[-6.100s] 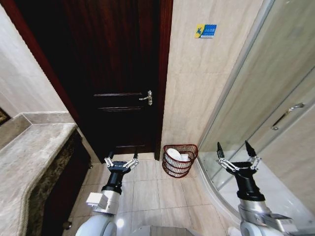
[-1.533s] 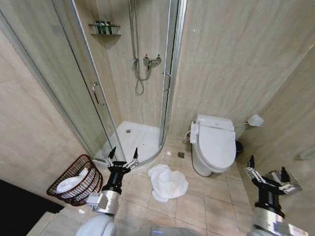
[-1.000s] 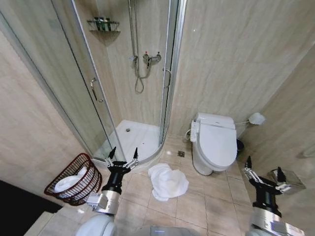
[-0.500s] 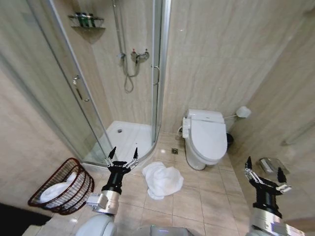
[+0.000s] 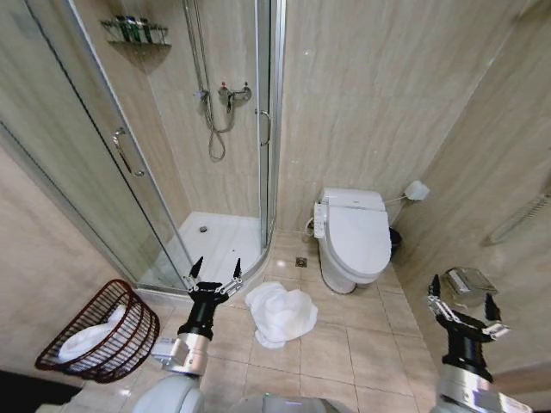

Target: Discard the used towel into the hamper.

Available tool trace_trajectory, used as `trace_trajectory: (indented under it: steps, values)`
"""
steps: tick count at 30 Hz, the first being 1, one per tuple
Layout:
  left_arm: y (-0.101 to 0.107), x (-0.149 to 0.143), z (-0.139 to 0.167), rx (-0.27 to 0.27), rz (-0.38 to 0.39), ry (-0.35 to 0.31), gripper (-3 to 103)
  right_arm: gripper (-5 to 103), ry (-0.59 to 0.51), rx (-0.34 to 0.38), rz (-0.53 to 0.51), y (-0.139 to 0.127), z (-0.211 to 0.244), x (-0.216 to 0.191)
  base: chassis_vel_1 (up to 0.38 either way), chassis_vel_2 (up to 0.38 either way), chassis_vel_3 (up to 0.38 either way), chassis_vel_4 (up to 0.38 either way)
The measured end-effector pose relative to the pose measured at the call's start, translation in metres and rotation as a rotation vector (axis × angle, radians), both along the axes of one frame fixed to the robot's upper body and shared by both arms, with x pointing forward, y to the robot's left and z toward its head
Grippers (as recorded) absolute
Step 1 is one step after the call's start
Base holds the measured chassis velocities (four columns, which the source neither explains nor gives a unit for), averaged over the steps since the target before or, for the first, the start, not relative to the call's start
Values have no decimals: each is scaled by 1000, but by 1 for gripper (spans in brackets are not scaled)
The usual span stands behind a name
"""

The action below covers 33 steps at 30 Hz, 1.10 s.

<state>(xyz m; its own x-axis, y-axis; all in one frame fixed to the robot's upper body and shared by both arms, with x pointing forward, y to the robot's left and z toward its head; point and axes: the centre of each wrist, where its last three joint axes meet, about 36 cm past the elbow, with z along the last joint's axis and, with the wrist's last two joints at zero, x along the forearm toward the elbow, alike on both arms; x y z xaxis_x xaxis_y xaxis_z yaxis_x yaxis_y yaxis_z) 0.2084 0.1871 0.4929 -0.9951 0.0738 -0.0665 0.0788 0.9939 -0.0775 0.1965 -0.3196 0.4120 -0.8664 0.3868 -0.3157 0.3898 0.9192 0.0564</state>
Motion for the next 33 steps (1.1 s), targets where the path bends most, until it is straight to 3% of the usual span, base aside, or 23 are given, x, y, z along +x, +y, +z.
trace_trajectory:
  steps: [17, 23, 33]
  values:
    - [0, 0, 0, 0, 0, 0, 100, 100, 49, 5, 34, -3, -17, -4, 0, 0, 0, 0]
    - [0, 0, 0, 0, 0, 0, 100, 100, 135, 86, 106, -2, -47, -4, 0, 0, 0, 0]
    - [0, 0, 0, 0, 0, 0, 100, 100, 123, 103, 157, 3, -56, 1, 0, 0, 0, 0]
